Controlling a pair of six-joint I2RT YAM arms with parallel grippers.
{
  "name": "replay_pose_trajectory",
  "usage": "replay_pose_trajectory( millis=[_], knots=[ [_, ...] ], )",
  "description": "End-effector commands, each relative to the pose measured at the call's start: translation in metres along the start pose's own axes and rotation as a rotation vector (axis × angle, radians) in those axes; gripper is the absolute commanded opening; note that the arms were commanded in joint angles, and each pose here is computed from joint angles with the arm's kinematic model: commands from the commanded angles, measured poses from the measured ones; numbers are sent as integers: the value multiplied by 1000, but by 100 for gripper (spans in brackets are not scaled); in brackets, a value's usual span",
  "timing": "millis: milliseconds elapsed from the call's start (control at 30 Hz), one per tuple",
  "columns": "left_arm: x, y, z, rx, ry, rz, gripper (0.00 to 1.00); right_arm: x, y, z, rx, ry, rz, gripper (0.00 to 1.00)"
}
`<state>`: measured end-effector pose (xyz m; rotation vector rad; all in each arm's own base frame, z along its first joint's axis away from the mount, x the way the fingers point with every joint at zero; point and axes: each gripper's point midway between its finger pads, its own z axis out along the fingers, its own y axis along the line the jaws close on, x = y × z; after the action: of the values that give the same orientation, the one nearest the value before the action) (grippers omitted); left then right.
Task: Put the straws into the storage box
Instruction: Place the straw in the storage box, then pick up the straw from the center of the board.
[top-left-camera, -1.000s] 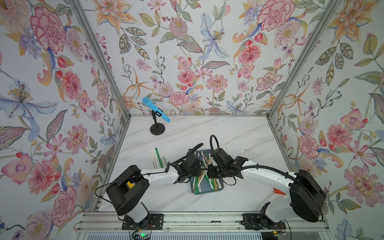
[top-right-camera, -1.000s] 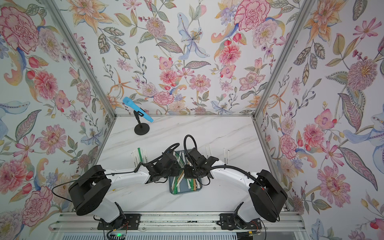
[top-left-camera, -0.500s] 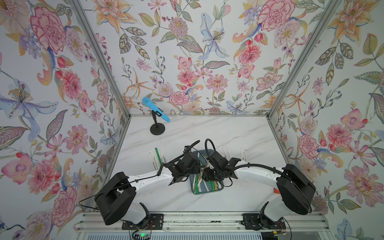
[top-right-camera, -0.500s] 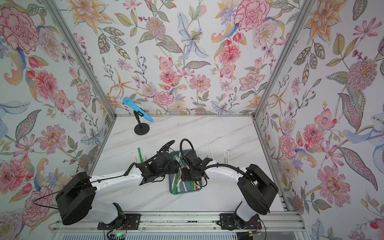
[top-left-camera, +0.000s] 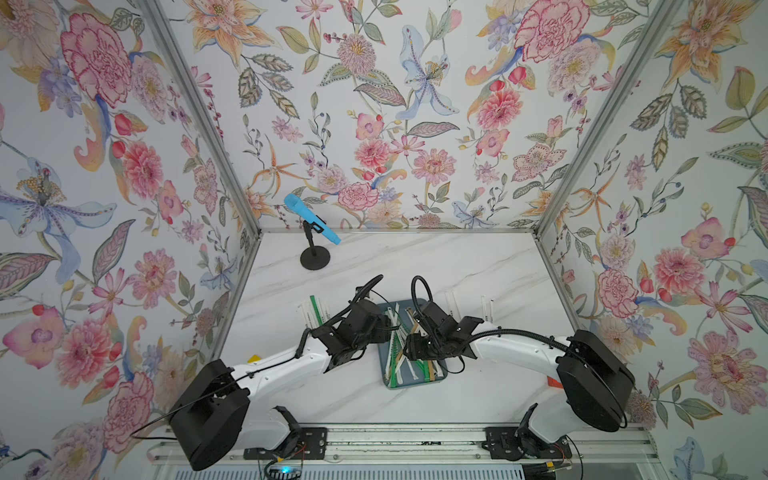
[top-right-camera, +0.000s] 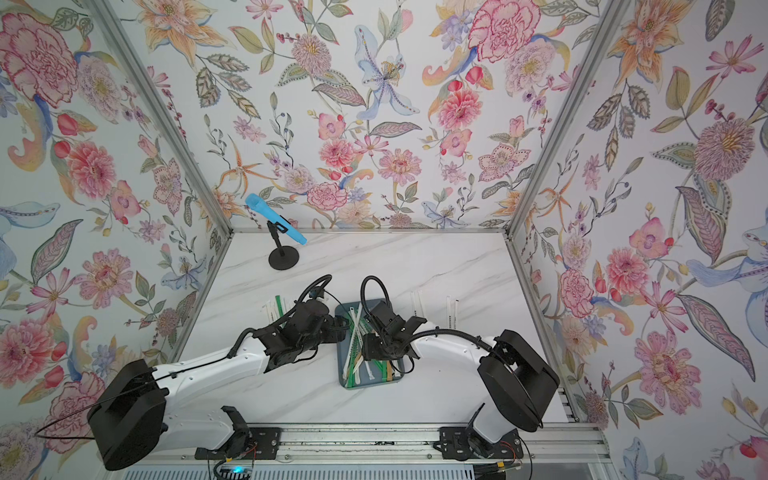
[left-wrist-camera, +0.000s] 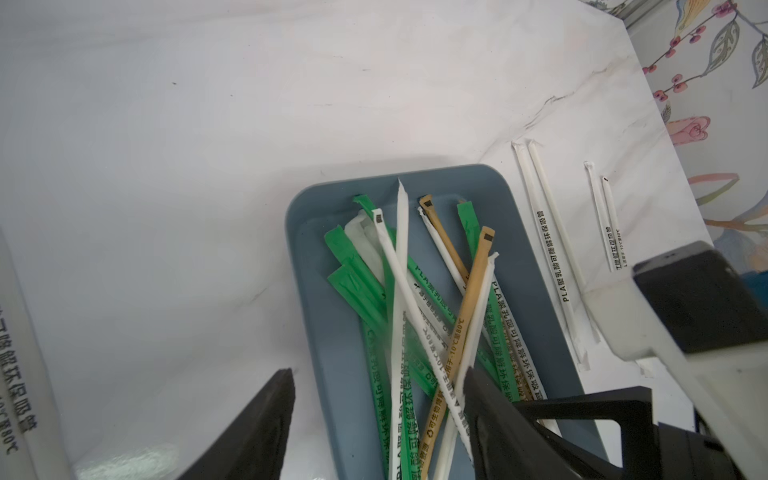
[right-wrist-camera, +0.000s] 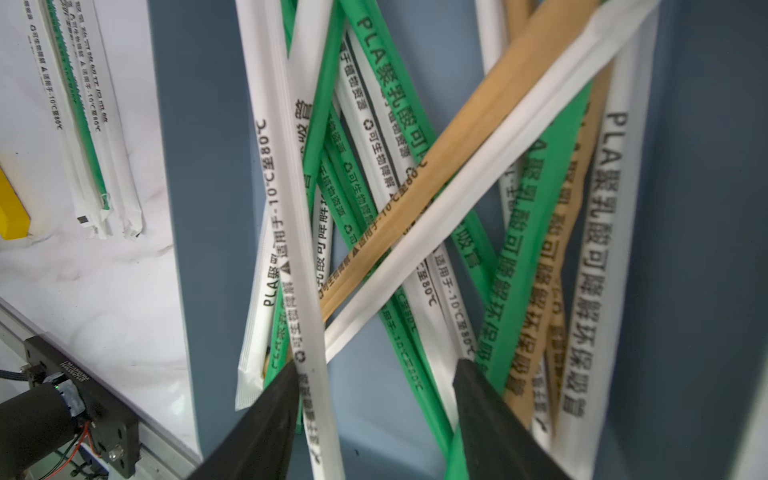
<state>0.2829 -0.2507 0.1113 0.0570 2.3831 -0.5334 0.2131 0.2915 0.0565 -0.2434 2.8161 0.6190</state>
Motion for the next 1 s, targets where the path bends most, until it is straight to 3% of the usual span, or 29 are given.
replay_pose_trajectory(
  millis=[0, 367, 533, 667, 800, 967],
  knots=[
    [-1, -25, 10, 60, 18, 79, 68, -11, 7, -8, -12, -42, -9, 61],
    [48, -6, 33, 41, 156, 38, 63, -14, 9, -33, -82, -105, 63, 63],
    [48, 9, 31, -47, 165, 65, 63, -12, 6, -38, -94, -107, 81, 64],
    [32, 9, 20, -59, 104, 65, 63, -13, -3, -45, -89, -134, 96, 64],
    [0, -5, -4, 17, -38, 17, 65, -23, -26, -63, -37, -190, 97, 63],
    [-18, 6, -22, -5, -109, -13, 71, -35, -91, -73, 131, -199, 102, 62]
  ],
)
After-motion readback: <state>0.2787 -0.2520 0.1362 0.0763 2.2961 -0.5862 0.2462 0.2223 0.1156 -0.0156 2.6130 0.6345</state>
